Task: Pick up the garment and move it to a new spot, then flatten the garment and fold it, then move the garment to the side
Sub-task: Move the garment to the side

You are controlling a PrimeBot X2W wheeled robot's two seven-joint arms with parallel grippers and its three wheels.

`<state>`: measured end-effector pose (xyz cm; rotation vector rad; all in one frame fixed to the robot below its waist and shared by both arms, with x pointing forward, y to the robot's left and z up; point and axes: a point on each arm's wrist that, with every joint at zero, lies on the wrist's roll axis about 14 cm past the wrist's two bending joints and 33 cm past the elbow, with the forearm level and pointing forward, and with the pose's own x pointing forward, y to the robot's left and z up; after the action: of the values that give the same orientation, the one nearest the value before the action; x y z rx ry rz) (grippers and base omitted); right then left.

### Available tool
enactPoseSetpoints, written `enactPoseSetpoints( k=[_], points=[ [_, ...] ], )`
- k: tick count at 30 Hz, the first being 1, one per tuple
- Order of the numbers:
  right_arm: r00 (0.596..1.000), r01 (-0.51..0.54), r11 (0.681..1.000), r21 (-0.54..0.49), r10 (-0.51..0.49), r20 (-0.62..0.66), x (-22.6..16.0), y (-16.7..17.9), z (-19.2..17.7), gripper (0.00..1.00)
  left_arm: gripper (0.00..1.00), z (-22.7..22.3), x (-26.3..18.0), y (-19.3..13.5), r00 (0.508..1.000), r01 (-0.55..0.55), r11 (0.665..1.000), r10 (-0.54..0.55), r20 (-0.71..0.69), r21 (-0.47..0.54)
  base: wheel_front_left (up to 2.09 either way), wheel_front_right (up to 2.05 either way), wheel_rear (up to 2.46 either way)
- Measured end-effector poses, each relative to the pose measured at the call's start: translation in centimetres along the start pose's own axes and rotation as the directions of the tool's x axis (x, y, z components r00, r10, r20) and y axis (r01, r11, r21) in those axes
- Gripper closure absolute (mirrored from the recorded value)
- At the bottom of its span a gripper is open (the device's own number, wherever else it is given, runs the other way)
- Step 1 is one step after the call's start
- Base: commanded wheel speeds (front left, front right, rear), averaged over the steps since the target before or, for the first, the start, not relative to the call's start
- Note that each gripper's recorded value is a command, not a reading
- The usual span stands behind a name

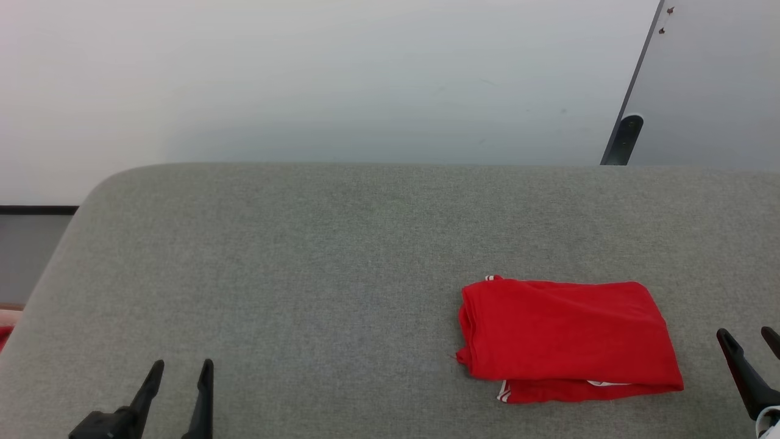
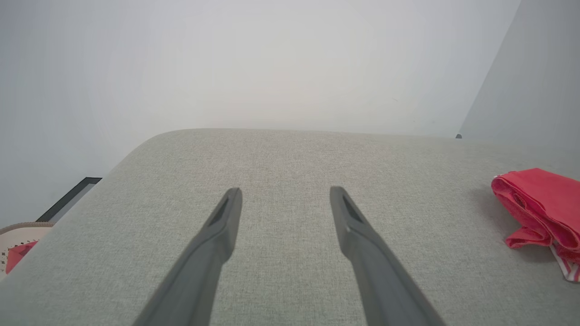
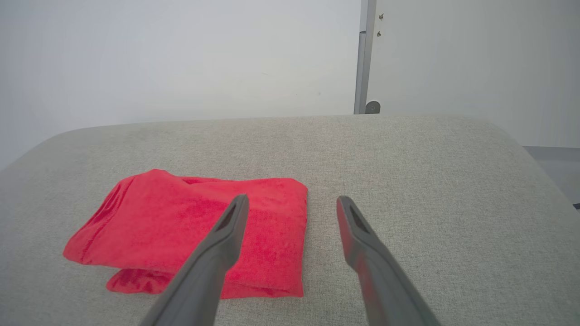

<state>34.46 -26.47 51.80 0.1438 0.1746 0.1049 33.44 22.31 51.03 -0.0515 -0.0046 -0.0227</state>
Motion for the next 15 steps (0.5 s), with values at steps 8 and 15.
enactPoseSetpoints(
  k=[8, 15],
  points=[
    [1.0, -0.007, 1.0, -0.003, 0.007, -0.019, 0.2, 0.2, -0.3, 0.0, 0.0, -0.1, 0.0, -0.2, 1.0, 0.003, 1.0, -0.003, -0.003, -0.001, 0.0, 0.0, 0.0],
    [0.979, -0.052, 0.997, -0.053, 0.04, -0.199, 1.1, 0.7, -2.4, 0.0, 0.0, -0.2, -0.4, -0.5, 1.0, -0.003, 1.0, 0.003, -0.006, -0.018, 0.0, 0.0, 0.0]
  ],
)
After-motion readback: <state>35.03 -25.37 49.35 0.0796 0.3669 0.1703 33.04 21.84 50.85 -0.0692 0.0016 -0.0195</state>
